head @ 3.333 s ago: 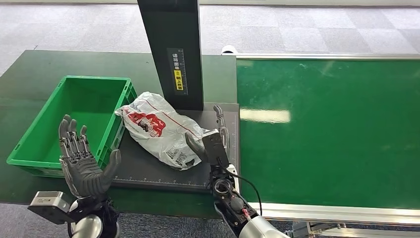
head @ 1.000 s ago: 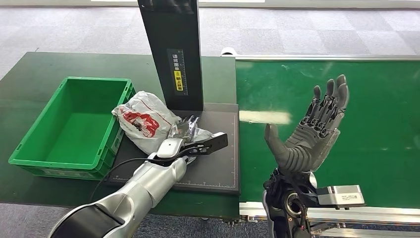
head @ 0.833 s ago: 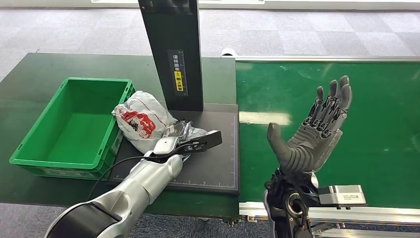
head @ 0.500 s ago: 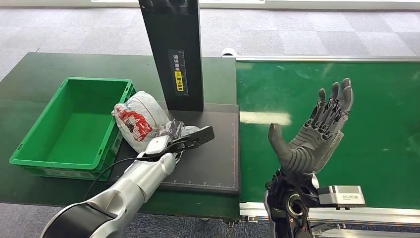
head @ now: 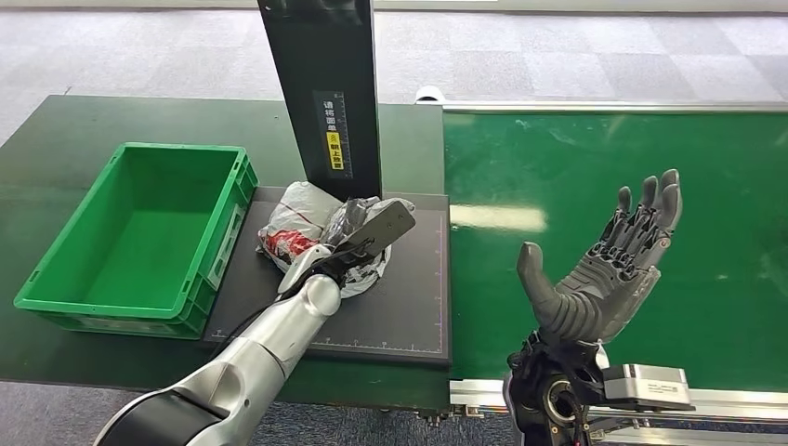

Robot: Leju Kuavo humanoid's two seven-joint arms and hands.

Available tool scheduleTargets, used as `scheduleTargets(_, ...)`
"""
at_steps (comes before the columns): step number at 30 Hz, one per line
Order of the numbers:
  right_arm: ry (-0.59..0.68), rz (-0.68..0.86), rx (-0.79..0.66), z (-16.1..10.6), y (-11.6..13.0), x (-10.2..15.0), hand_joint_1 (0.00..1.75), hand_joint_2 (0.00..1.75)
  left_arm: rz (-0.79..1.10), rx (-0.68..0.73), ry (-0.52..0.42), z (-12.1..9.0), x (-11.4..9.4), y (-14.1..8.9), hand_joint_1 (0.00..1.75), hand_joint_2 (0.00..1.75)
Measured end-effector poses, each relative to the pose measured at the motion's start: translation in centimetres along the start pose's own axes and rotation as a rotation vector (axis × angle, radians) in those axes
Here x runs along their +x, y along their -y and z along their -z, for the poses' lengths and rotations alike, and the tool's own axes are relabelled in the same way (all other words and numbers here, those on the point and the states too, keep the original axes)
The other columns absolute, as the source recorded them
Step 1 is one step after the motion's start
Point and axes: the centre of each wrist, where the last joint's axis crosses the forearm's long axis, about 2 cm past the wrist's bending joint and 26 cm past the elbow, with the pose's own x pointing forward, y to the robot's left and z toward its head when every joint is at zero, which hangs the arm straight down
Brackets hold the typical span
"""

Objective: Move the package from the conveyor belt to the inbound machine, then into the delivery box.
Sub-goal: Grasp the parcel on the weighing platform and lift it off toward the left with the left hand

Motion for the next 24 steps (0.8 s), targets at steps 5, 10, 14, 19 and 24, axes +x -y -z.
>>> scheduleTargets(5, 0.002, -0.005, 0.001, 0.0, 0.2, 0.0, 0.0, 1.75, 0.007, 0.006, 0.018, 0.1, 0.4, -0.1, 1.75, 1.75)
scheduleTargets(10, 0.004, -0.028, -0.013, -0.2, 0.5, 0.1, 0.0, 1.75, -0.055, 0.08, 0.138, -0.1, 0.7, -0.1, 1.75, 1.75)
scheduleTargets(14, -0.005, -0.082, -0.06, -1.2, 1.3, 0.8, 0.0, 1.75, -0.111, 0.334, 0.408, -1.9, 3.5, -1.1, 1.75, 1.75)
scheduleTargets(19, -0.007, -0.115, -0.08, -2.1, 2.2, 1.6, 0.0, 1.75, -0.142, 0.72, 0.571, -6.2, 6.8, -6.6, 1.75, 1.75)
scheduleTargets(24, 0.0, -0.078, -0.05, -1.8, 2.1, 1.7, 0.0, 1.75, -0.127, 1.021, 0.482, -4.8, 3.0, -14.8, 1.75, 1.75)
